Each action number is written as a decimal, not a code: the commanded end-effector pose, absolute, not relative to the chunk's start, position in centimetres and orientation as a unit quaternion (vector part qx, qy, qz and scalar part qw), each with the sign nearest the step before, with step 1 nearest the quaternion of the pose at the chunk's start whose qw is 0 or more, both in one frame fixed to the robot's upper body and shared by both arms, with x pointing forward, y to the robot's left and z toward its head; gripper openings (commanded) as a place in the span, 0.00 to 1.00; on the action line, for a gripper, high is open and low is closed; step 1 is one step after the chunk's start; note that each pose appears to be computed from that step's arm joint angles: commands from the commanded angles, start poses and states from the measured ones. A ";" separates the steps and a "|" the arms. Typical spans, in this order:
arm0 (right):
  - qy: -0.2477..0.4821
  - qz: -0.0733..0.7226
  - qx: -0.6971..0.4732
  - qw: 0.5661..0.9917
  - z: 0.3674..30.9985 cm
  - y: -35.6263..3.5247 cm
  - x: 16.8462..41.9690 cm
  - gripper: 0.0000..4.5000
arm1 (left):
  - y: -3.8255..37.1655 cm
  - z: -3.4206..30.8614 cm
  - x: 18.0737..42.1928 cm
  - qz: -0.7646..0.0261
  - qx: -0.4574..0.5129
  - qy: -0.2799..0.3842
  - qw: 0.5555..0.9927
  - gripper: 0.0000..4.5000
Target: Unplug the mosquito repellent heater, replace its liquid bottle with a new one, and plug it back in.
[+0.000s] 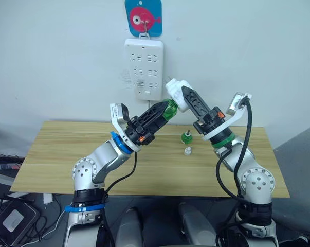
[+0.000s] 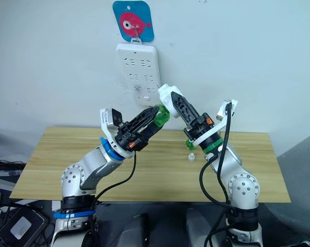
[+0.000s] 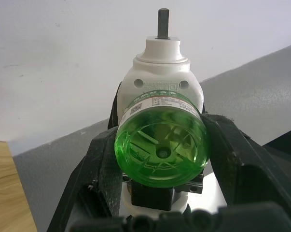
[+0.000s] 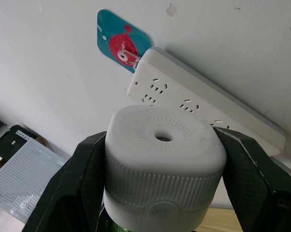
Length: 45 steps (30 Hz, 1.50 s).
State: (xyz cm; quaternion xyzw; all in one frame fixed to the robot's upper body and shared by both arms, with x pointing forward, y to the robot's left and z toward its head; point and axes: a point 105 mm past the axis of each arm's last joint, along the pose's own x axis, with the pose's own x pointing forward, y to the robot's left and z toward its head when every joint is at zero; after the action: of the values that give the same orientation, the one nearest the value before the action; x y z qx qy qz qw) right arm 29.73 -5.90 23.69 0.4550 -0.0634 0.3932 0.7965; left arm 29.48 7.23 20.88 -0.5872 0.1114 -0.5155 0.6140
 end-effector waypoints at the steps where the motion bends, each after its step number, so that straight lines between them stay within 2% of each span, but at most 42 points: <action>1: -0.085 0.426 0.452 0.779 25.2 -5.4 28.8 0.67 | 6.8 21.6 28.7 -0.537 -0.571 0.106 0.612 0.52; 4: -0.085 0.428 0.454 0.777 25.2 -5.5 28.7 0.67 | 7.1 21.3 29.1 -0.524 -0.581 0.108 0.613 0.52; 6: -0.086 0.428 0.457 0.774 25.2 -5.5 28.6 0.67 | 7.5 21.0 29.6 -0.509 -0.585 0.106 0.622 0.68; 8: -0.086 0.428 0.460 0.773 25.2 -5.6 28.6 0.67 | 7.7 20.9 29.8 -0.506 -0.583 0.105 0.627 0.80; 10: -0.087 0.426 0.458 0.775 25.2 -5.7 28.5 0.67 | 8.5 19.8 29.9 -0.487 -0.534 0.110 0.682 0.95; 11: -0.088 0.424 0.454 0.779 25.1 -5.8 28.6 0.67 | 9.2 19.4 29.9 -0.477 -0.517 0.109 0.702 1.00; 13: -0.092 0.411 0.423 0.803 25.0 -6.2 28.8 0.67 | 10.8 19.2 30.0 -0.457 -0.499 0.096 0.730 1.00; 15: -0.100 0.402 0.340 0.844 25.0 -6.2 28.9 0.67 | 12.8 18.7 30.5 -0.419 -0.404 0.073 0.810 1.00; 18: -0.109 0.390 0.255 0.878 24.8 -6.3 29.0 0.67 | 15.7 19.3 31.7 -0.363 -0.296 0.025 0.883 1.00; 22: -0.113 0.379 0.200 0.896 24.1 -6.5 28.8 0.67 | 17.9 20.3 32.4 -0.337 -0.201 -0.013 0.920 1.00; 25: -0.130 0.373 0.127 0.910 23.9 -6.6 28.6 0.67 | 19.3 20.9 32.8 -0.342 -0.108 -0.025 0.933 1.00; 32: -0.162 0.397 -0.015 0.903 23.6 -5.8 27.3 0.67 | 19.5 22.2 35.5 -0.395 -0.025 -0.035 0.918 1.00; 38: -0.160 0.400 -0.037 0.902 23.4 -5.7 26.7 0.67 | 19.0 23.2 38.8 -0.405 0.006 -0.059 0.913 1.00; 45: -0.158 0.395 -0.033 0.904 23.5 -5.7 26.4 0.67 | 17.5 24.6 40.2 -0.438 0.000 -0.080 0.895 1.00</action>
State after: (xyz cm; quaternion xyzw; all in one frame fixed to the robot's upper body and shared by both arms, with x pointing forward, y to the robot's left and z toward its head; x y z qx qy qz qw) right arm 27.32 -5.72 21.90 -0.0325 -0.1231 0.3920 0.9111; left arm 40.26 17.47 22.92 -0.0145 -0.0523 -0.4328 0.8998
